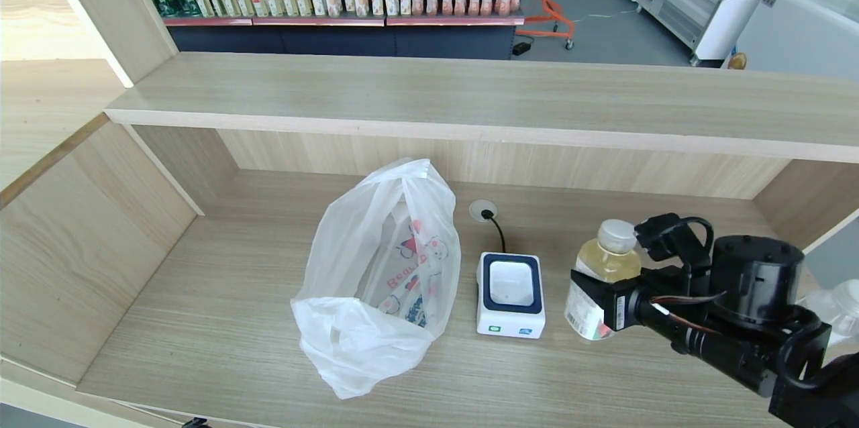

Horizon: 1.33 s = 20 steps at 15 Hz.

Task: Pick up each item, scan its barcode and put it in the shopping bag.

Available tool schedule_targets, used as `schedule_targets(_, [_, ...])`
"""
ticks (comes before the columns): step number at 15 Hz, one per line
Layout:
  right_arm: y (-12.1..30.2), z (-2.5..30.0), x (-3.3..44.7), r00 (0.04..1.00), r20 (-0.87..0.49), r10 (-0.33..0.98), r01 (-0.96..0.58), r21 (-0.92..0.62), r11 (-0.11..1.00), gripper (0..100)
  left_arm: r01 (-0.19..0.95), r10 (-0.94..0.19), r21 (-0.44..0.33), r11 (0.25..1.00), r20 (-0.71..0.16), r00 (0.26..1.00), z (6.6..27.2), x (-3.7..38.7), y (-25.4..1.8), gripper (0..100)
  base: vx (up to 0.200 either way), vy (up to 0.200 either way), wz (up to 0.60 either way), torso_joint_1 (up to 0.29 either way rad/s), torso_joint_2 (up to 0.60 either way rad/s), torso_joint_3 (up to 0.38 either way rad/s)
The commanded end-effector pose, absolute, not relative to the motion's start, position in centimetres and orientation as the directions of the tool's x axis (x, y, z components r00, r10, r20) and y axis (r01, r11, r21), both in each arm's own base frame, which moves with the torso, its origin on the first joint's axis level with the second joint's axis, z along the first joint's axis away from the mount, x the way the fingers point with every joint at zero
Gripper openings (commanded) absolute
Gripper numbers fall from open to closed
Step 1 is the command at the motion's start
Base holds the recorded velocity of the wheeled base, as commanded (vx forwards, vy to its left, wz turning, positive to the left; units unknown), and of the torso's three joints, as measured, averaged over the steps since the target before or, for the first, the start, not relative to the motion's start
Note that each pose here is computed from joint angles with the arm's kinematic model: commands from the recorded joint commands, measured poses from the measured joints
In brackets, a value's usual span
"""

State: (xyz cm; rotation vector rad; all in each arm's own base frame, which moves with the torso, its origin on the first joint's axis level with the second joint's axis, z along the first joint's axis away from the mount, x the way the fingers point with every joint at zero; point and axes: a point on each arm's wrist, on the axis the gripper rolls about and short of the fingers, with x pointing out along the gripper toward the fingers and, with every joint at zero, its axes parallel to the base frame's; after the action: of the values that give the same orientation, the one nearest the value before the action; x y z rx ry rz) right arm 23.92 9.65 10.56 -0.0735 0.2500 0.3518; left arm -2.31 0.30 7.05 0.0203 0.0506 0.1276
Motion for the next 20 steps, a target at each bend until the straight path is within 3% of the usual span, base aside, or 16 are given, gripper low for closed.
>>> schedule_targets(1, [8.3,19.5,21.1,0.915,-0.038,0.402,-0.4,0.052,0.915,0,-0.127,0.128,0.023,0.992,-0.049,0.991,7.0,-2.3,0.3,100,0.0,0.0,0.0,0.0,0.0,0.0])
schedule_targets(4, [6.9,24.7,17.5,0.792,0.012,0.61,-0.605,0.143,0.783,0,-0.127,0.128,0.023,0.992,-0.049,0.991,7.0,-2.3,0.3,100,0.0,0.0,0.0,0.0,0.0,0.0])
schedule_targets(5, [6.5,25.6,16.1,0.696,0.04,0.717,-0.706,0.217,0.674,0,-0.127,0.128,0.023,0.992,-0.049,0.991,7.0,-2.3,0.3,100,0.0,0.0,0.0,0.0,0.0,0.0])
schedule_targets(11, [7.0,25.8,15.5,0.338,0.025,0.941,-0.886,0.346,0.309,0,-0.127,0.128,0.023,0.992,-0.049,0.991,7.0,-2.3,0.3,100,0.0,0.0,0.0,0.0,0.0,0.0])
schedule_targets(20, [8.9,25.4,17.2,0.236,-0.004,0.972,-0.9,0.377,0.219,0,-0.127,0.129,0.023,0.992,-0.05,0.99,7.0,-2.3,0.3,100,0.0,0.0,0.0,0.0,0.0,0.0])
